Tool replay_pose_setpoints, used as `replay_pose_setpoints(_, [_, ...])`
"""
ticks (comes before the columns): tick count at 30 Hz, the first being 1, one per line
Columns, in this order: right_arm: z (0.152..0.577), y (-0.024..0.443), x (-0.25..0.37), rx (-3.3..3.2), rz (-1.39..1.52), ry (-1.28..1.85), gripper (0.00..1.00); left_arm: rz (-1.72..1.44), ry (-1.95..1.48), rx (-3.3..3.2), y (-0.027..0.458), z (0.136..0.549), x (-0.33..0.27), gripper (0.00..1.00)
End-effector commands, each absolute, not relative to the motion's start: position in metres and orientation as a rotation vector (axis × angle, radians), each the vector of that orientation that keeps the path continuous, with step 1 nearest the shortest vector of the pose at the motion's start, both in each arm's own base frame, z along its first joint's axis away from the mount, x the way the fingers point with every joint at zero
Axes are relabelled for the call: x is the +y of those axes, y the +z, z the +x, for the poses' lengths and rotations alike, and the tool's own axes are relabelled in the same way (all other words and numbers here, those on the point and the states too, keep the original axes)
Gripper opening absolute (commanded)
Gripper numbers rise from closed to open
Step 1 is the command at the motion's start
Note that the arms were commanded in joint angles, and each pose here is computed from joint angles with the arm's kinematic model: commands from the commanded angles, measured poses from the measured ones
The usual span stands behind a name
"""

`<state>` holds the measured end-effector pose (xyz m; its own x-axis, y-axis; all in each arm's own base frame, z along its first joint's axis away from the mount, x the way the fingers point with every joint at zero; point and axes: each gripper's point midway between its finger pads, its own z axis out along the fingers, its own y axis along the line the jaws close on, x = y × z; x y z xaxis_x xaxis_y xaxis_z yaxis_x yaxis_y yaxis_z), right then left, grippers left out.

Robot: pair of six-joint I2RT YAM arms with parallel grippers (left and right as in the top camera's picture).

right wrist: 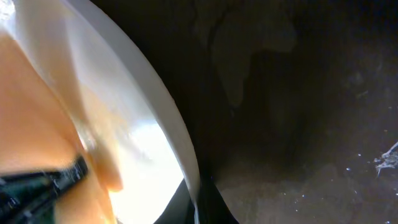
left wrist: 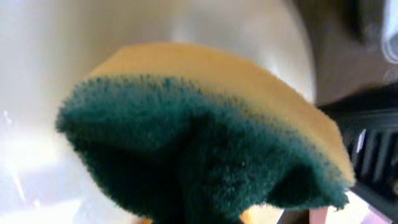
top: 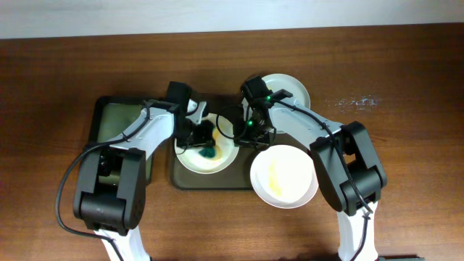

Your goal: Clean dirty plates on tray and stack at the side

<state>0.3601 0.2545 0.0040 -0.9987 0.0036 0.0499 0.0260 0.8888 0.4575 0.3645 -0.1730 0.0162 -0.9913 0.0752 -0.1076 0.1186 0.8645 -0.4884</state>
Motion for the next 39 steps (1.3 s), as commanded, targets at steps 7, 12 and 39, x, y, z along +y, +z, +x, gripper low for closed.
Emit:
replay_pose_setpoints(7, [0.356, -0.011, 0.241, -3.004, -0.070, -0.643, 0.04, -0.258, 0.151, 2.811, -0.001, 0.412, -0.066, 0.00])
replay_pose_setpoints(12, [0.356, -0.011, 0.241, -3.004, -0.069, -0.644, 0.04, -0.301, 0.161, 3.009, -0.010, 0.364, -0.066, 0.00])
replay_pose_setpoints(39, [0.355, -0.011, 0.241, -3.000, -0.070, -0.639, 0.04, -0.069, 0.037, 2.672, 0.032, 0.459, -0.088, 0.00])
